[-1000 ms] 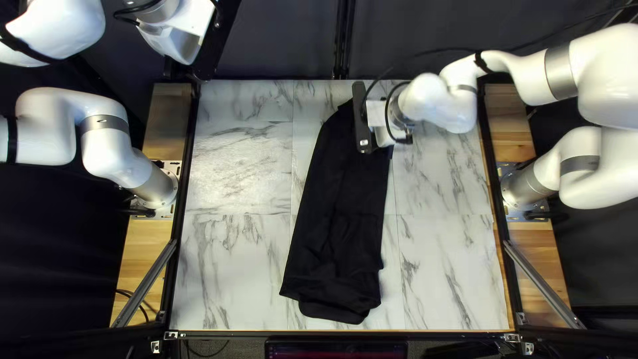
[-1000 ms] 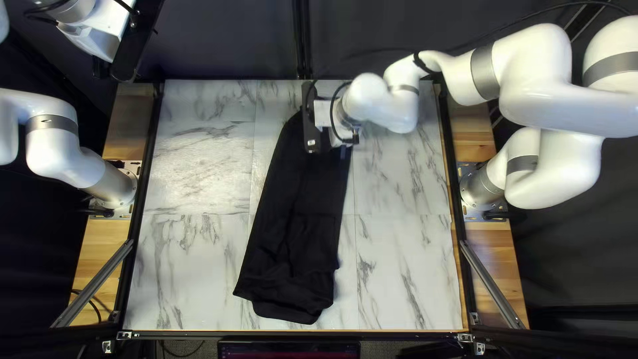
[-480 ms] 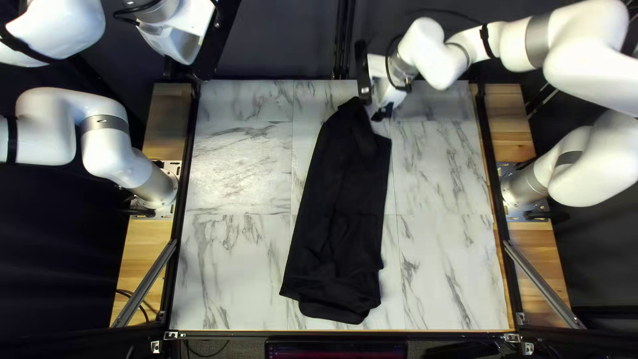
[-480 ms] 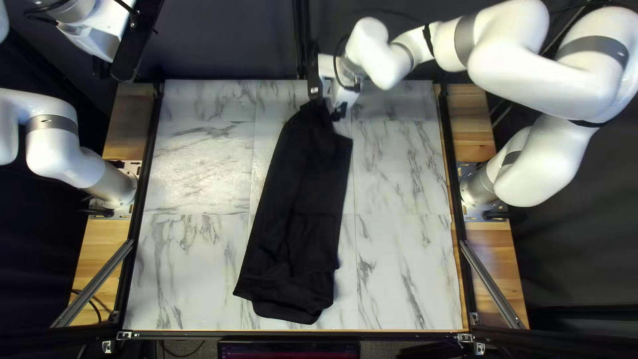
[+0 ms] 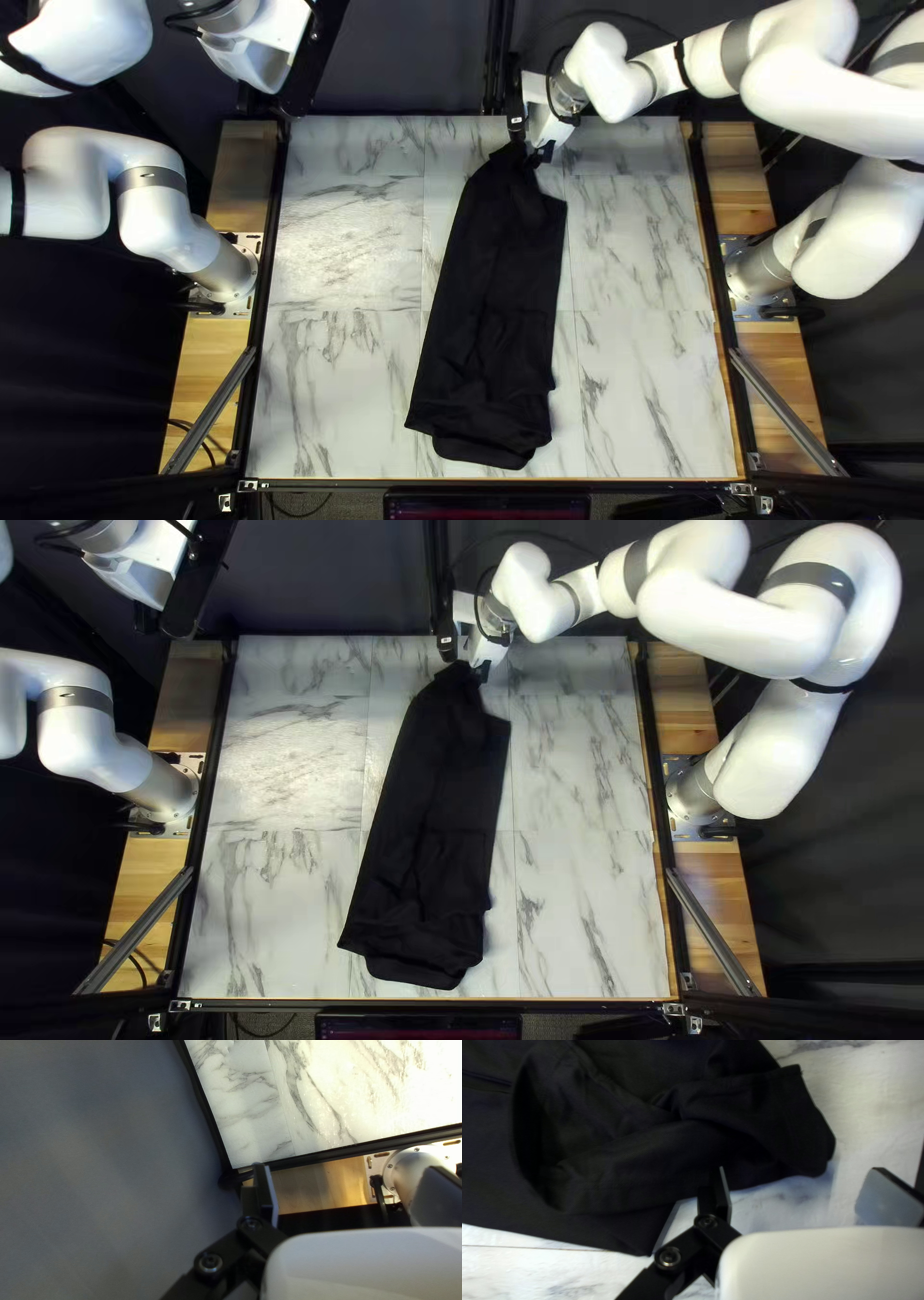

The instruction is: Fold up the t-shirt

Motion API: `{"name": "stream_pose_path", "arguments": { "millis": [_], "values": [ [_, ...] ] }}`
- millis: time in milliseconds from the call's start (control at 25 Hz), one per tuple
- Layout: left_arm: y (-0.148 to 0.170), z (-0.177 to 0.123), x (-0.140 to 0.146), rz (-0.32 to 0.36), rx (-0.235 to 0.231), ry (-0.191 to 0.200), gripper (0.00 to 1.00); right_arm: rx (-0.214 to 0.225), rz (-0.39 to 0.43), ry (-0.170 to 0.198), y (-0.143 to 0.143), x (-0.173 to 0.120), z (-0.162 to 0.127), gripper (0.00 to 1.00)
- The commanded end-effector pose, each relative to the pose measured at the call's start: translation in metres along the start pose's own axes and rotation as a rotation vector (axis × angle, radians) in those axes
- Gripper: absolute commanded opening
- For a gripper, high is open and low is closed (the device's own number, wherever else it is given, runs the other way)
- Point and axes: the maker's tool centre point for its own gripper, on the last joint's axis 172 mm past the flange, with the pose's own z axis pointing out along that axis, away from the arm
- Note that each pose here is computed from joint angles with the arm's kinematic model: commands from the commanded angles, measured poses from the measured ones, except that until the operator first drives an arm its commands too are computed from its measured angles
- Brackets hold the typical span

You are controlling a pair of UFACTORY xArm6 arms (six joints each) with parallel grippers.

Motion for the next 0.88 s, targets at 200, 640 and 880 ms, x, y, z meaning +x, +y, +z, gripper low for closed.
{"name": "stream_pose_path", "arguments": {
  "millis": [200,640,880],
  "values": [
    [0.0,0.0,0.0,0.0,0.0,0.0,1.0,0.016,-0.03,-0.032,0.014,-0.006,0.014,0.45],
    [0.0,0.0,0.0,0.0,0.0,0.0,1.0,0.018,-0.069,-0.038,0.003,-0.004,0.009,0.0],
    [0.0,0.0,0.0,0.0,0.0,0.0,1.0,-0.029,-0.092,-0.025,-0.02,0.01,-0.016,0.0]
  ]
}}
